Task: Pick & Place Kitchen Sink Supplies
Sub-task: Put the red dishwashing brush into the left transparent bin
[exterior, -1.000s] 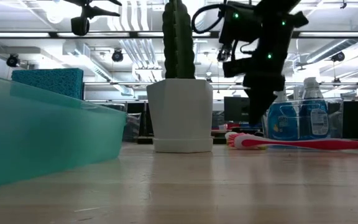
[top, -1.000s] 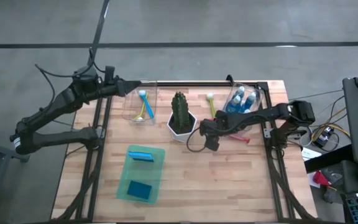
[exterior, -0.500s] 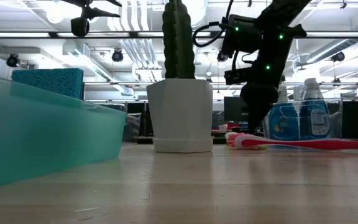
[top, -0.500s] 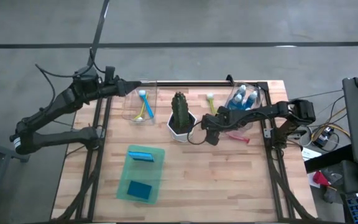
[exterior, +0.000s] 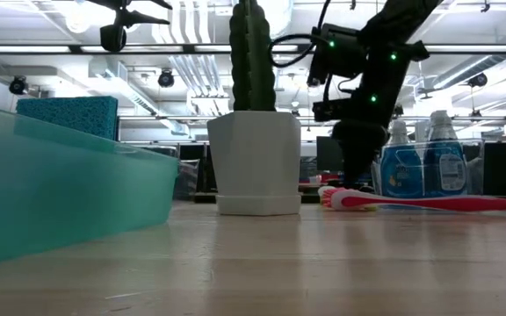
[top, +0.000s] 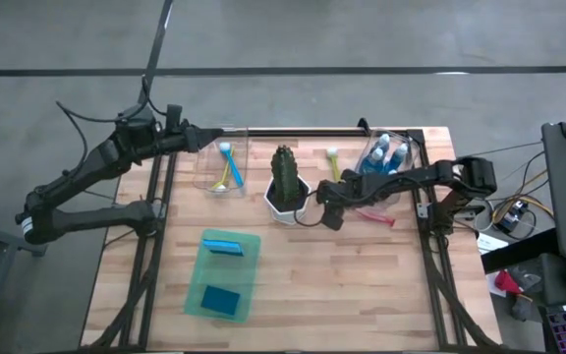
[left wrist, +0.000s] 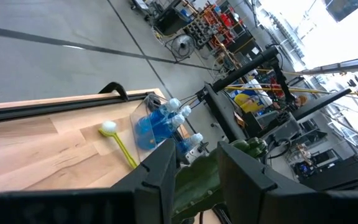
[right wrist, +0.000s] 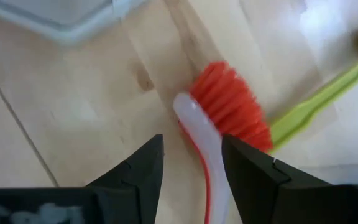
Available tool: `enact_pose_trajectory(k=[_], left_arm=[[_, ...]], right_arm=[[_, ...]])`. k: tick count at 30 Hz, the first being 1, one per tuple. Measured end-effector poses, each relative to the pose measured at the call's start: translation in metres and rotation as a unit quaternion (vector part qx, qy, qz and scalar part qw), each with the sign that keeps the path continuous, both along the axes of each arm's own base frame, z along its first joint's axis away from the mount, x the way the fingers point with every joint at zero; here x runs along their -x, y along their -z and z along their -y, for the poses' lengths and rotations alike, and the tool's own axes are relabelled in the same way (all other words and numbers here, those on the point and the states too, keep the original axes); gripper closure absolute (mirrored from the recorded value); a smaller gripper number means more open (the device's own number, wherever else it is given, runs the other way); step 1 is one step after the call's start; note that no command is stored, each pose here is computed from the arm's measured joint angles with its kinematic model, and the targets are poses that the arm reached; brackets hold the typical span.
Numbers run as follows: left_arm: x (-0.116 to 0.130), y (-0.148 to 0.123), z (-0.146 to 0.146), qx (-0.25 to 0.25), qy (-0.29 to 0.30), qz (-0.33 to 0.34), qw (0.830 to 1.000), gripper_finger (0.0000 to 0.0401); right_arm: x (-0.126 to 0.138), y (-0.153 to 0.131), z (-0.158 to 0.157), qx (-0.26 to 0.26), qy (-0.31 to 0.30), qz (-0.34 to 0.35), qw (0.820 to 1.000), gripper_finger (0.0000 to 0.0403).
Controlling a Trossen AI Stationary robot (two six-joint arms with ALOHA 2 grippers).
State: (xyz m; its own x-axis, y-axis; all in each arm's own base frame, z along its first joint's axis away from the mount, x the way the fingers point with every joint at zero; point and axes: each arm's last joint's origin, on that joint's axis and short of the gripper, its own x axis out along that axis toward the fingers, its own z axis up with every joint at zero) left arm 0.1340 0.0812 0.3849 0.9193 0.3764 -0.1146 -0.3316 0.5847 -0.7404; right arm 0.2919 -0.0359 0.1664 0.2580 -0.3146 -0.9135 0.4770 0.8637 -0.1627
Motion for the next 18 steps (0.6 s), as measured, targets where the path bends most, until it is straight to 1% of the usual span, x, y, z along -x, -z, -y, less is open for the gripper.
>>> enact_pose_trajectory(k=[3,6,10,12,18], left_arm=[[0.0,0.0,0.0,0.0,0.0,0.0,1.0,0.0291],[0.0,0.0,0.0,0.0,0.0,0.0,1.0,0.0291],[0.0,0.0,0.0,0.0,0.0,0.0,1.0,0.0291],[0.0,0.0,0.0,0.0,0.0,0.0,1.0,0.0291],[0.0,0.0,0.0,-0.001,0.0,-0.001,1.0,0.0291]], right_arm=[[0.001,0.007,0.0,-0.003,0.006,-0.011,1.0,0.0251],[-0.001,0.015,0.0,-0.012,0.026,-0.018,0.999,0.0257],[-0.007,0.022,-0.004,-0.033,0.017,-0.027,0.999,0.0266],[-0.01,0.02,-0.007,-0.034,0.012,-0.025,0.999,0.0271],[-0.023,0.008,-0.011,-0.063,-0.002,0.0,0.998,0.0299]])
